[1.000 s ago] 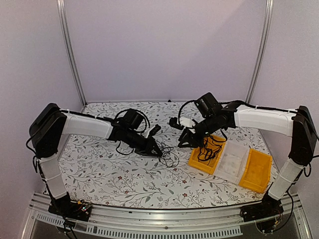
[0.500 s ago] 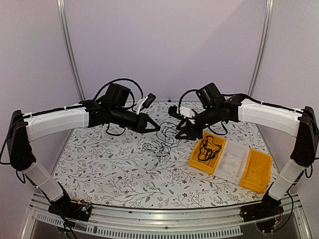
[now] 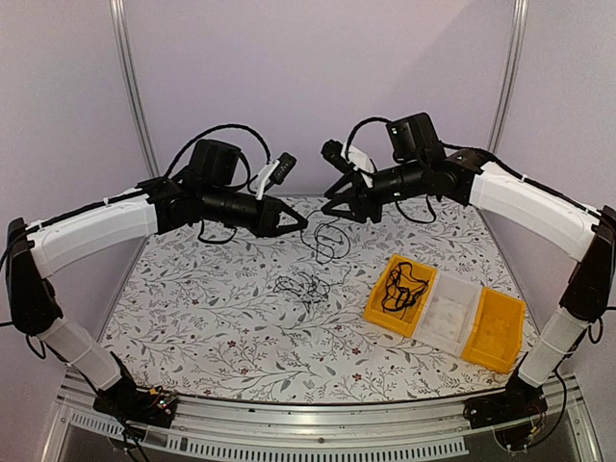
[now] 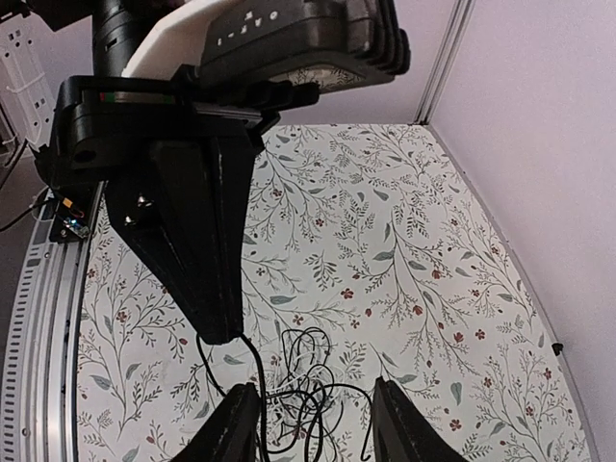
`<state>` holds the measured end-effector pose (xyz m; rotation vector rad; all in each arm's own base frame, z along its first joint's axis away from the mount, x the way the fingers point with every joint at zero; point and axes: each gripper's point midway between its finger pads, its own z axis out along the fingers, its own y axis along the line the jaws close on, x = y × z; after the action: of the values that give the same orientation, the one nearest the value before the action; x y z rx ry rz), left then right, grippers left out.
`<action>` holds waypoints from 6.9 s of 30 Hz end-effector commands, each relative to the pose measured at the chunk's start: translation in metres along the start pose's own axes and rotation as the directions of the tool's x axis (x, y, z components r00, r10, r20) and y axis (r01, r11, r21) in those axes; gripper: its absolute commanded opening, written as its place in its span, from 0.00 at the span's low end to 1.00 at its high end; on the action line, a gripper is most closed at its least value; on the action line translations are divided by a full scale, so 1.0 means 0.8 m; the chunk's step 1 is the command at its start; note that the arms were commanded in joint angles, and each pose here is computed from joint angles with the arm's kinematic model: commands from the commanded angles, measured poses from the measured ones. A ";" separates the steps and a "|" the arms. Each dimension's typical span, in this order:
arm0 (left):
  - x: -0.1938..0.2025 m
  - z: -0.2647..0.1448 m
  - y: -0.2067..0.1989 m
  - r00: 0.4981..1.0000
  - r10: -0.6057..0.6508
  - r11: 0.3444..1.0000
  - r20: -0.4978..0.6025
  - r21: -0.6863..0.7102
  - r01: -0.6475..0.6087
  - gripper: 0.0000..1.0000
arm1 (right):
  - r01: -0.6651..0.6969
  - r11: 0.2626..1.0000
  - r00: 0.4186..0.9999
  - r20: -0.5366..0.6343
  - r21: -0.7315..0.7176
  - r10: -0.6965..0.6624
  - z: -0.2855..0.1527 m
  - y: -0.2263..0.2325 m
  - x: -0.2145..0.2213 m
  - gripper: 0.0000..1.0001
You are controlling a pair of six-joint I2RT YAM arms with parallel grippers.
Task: Untangle the cables
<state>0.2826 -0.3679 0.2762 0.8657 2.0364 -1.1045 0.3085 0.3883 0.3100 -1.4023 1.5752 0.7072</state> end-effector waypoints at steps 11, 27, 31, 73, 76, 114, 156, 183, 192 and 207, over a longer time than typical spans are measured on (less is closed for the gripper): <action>-0.008 -0.001 -0.009 0.999 0.028 0.999 0.026 0.017 -0.028 0.00 | -0.044 0.995 0.998 -0.047 -0.087 0.040 0.010 0.021 0.028 0.00; -0.033 0.049 0.100 0.980 0.019 0.935 0.196 -0.351 0.052 0.13 | -0.078 0.994 0.994 0.066 -0.078 0.083 -0.020 0.013 -0.044 0.00; 0.007 0.057 0.175 0.963 -0.108 0.881 0.249 -0.425 0.209 0.08 | -0.056 0.994 0.990 0.120 -0.092 0.067 -0.051 0.017 -0.079 0.00; 0.053 -0.020 0.227 0.970 -0.076 0.782 0.230 -0.590 0.201 0.26 | -0.219 0.948 0.956 -0.146 0.231 0.256 -0.169 -0.059 0.143 0.00; 0.058 -0.021 0.230 0.970 -0.084 0.778 0.230 -0.593 0.208 0.26 | -0.202 0.953 0.954 -0.174 0.225 0.243 -0.169 -0.057 0.154 0.00; 0.092 -0.048 0.229 0.951 -0.149 0.740 0.272 -0.607 0.290 0.27 | -0.177 0.983 0.906 -0.383 0.047 0.181 -0.095 -0.024 0.316 0.00; 0.108 -0.032 0.224 0.962 -0.161 0.782 0.222 -0.566 0.262 0.32 | -0.160 0.980 0.728 -0.657 0.116 0.197 -0.085 -0.033 0.315 0.27; 0.075 -0.050 0.177 0.956 -0.195 0.779 0.220 -0.558 0.287 0.34 | -0.696 0.718 0.645 -0.457 -0.023 0.612 0.055 -0.053 0.263 0.56; 0.076 -0.057 0.171 0.955 -0.195 0.766 0.226 -0.573 0.292 0.34 | -0.746 0.665 0.588 -0.499 -0.029 0.637 0.086 -0.047 0.292 0.56; 0.080 -0.050 0.162 0.971 -0.166 0.787 0.174 -0.570 0.237 0.35 | -0.777 0.609 0.602 -0.473 -0.159 0.643 0.108 -0.029 0.263 0.13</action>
<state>0.3457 -0.2562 0.1779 0.1955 2.2281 -0.5354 0.3614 0.3467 0.0792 -1.1139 2.5311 1.2507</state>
